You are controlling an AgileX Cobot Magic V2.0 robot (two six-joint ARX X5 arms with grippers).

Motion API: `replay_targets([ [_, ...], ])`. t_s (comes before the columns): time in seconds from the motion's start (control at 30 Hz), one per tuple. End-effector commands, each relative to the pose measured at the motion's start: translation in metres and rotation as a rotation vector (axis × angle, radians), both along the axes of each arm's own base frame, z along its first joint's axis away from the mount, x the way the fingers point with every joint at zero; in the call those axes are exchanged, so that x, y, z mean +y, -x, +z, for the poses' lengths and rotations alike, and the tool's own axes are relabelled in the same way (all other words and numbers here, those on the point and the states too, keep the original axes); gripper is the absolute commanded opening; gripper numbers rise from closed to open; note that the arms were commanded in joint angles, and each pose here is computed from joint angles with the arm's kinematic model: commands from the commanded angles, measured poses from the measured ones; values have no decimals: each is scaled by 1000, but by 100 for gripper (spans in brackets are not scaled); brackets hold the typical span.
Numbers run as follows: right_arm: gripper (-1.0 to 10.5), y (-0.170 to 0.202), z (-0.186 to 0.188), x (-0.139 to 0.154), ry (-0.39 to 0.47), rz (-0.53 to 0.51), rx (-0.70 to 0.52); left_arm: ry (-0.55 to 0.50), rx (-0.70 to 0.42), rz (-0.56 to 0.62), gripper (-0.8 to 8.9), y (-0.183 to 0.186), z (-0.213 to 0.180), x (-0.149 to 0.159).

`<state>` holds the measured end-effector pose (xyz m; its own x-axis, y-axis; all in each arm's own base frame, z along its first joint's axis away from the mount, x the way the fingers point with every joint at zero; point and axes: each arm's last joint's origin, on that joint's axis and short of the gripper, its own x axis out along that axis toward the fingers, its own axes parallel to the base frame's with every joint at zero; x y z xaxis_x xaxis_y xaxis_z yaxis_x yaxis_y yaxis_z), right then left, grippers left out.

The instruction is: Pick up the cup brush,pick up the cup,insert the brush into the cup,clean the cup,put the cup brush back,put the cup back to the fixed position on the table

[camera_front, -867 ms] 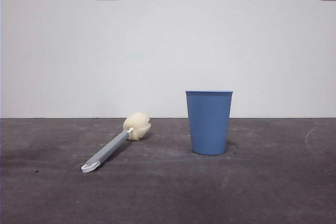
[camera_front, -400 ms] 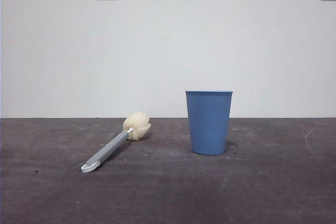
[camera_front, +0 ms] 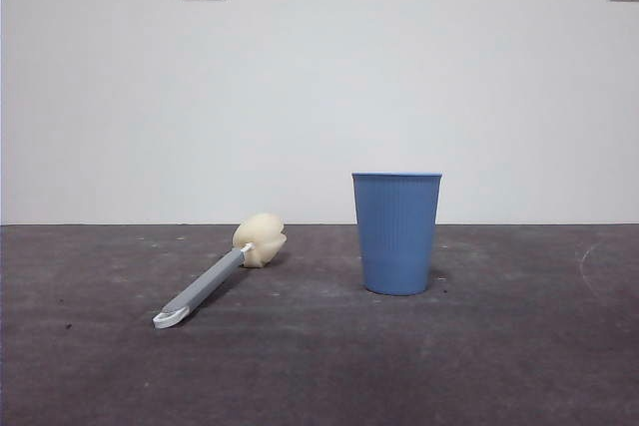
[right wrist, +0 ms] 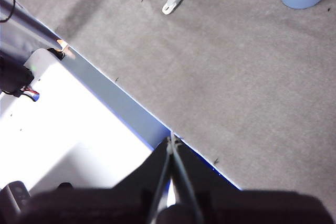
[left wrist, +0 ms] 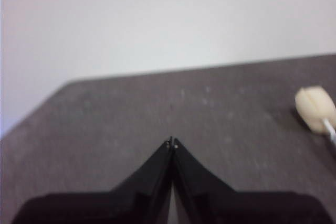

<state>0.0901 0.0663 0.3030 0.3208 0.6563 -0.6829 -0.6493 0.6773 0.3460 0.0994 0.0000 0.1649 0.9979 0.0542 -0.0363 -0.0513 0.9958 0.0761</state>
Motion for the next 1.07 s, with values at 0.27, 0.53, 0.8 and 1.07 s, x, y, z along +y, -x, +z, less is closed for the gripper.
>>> replay_targets([
  [0.27,2,1,1,0,-3,-4,-2,152,143,-72,-4,3,-18,-2],
  [0.53,2,1,1,0,-3,-4,-2,156,144,-82,-4,3,-18,-3],
  [0.8,2,1,1,0,-3,-4,-2,156,144,-82,-4,3,-18,-3],
  [1.07,2,5,5,-6,29,-6,-104,156,144,-83,-4,3,-18,-3],
])
